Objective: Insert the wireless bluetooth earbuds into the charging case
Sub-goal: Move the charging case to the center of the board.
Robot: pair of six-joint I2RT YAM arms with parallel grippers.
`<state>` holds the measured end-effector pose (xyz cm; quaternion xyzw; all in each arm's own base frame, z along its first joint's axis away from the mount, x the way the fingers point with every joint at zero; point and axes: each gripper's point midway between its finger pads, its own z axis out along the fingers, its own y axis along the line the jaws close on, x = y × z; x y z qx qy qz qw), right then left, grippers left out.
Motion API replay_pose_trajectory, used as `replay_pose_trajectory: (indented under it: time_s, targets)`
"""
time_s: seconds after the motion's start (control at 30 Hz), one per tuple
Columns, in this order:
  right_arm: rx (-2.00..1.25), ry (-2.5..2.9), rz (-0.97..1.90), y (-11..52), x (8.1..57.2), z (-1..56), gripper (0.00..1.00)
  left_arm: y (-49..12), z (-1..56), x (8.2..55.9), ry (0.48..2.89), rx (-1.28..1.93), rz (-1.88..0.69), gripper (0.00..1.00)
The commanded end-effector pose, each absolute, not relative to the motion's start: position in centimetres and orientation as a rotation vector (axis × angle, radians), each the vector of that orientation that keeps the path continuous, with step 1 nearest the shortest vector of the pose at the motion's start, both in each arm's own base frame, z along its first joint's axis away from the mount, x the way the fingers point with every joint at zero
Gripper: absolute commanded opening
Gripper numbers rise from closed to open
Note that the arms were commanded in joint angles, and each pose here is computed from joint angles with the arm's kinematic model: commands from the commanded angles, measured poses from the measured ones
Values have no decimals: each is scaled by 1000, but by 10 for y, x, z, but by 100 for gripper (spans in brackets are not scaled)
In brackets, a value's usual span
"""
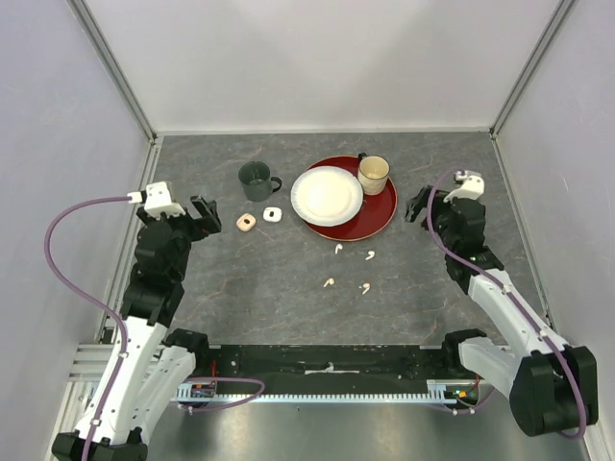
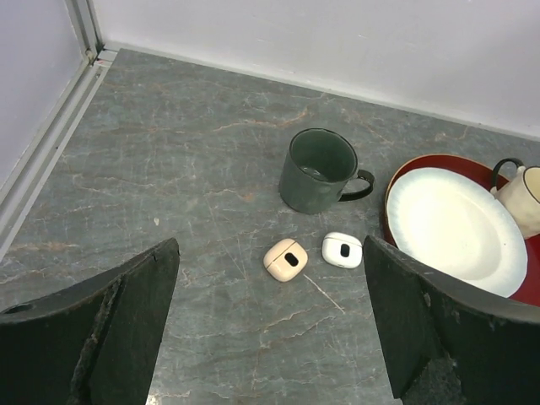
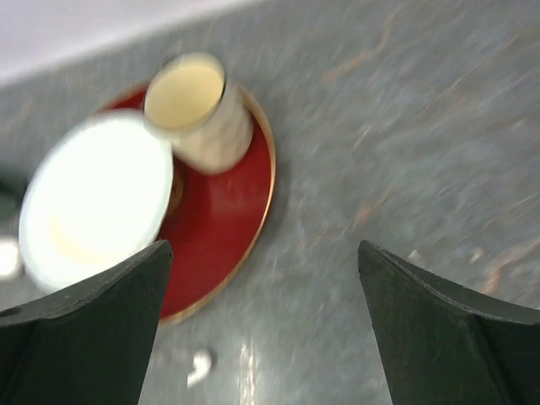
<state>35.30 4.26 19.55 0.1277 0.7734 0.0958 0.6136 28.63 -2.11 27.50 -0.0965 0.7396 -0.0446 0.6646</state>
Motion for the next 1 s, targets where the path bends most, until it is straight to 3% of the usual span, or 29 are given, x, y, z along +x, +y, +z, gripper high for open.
replay_pose_trajectory:
  time_s: [0.0,0.07,0.3,0.97]
  targets:
    - [127,2020,465,91,331,162,98,-19,291,277,1595,-203,-108,95]
    - [90,2032,500,98,328,159,98,-31,298,272,1580,-100,-139,95]
    - [-170,2003,645,139,320,182,98,-34,278,266,1715,-238,-222,95]
    - [-645,1806,618,250,348,204,98,-43,226,257,1923,-191,-227,95]
